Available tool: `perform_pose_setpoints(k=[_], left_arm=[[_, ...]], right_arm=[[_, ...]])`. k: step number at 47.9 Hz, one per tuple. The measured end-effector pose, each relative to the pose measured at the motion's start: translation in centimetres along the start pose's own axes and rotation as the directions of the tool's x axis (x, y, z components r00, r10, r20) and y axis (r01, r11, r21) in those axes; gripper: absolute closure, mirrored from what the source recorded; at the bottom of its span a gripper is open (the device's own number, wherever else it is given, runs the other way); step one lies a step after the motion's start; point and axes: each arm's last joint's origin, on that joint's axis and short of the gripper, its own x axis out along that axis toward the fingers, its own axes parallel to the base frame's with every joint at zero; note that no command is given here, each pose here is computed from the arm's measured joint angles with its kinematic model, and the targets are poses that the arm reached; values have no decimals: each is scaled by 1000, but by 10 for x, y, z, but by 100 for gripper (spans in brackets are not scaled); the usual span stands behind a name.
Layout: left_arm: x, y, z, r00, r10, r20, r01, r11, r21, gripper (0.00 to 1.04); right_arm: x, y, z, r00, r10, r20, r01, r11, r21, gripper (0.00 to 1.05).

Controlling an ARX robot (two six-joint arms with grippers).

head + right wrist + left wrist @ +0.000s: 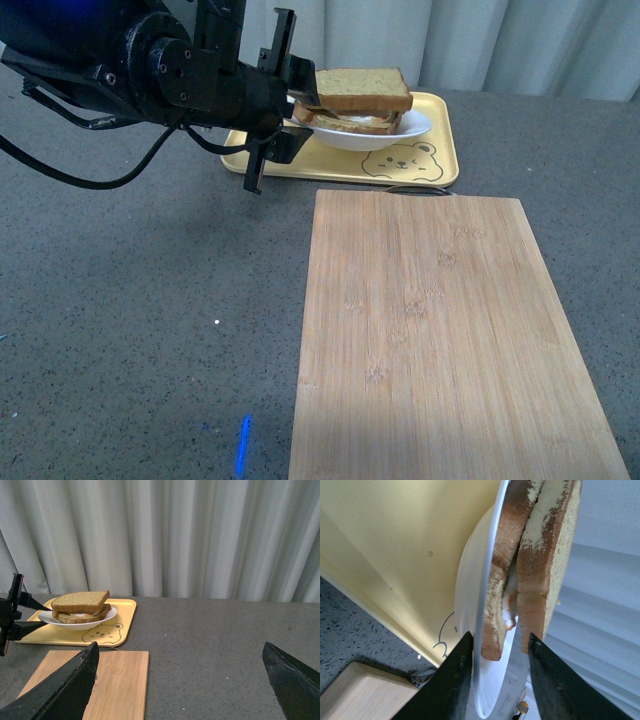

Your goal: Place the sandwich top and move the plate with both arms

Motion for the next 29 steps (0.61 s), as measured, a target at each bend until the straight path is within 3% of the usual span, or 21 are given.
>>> perform_pose_setpoints(k=[10,18,22,24,27,29], left_arm=[[-21,-3,0,1000,1,20,-2,999,47,36],[-44,-17,2,994,30,107,-46,988,146,5],[-45,-16,4,983,-8,183,-34,974,222,9],[-49,-12,6,939,-121,323,-17,919,393,17],[-72,6,7,835,-278,475,-112,759,641,31],[-89,13,8,807,-328,492,-194,639,744,38]], right_arm=[[0,0,0,1000,0,0,0,1000,0,9],[0,0,0,1000,0,0,0,1000,0,9],[0,0,0,1000,0,0,0,1000,0,9],[0,0,0,1000,0,0,0,1000,0,9],[0,0,0,1000,0,0,0,1000,0,9],[0,0,0,1000,0,0,0,1000,0,9]])
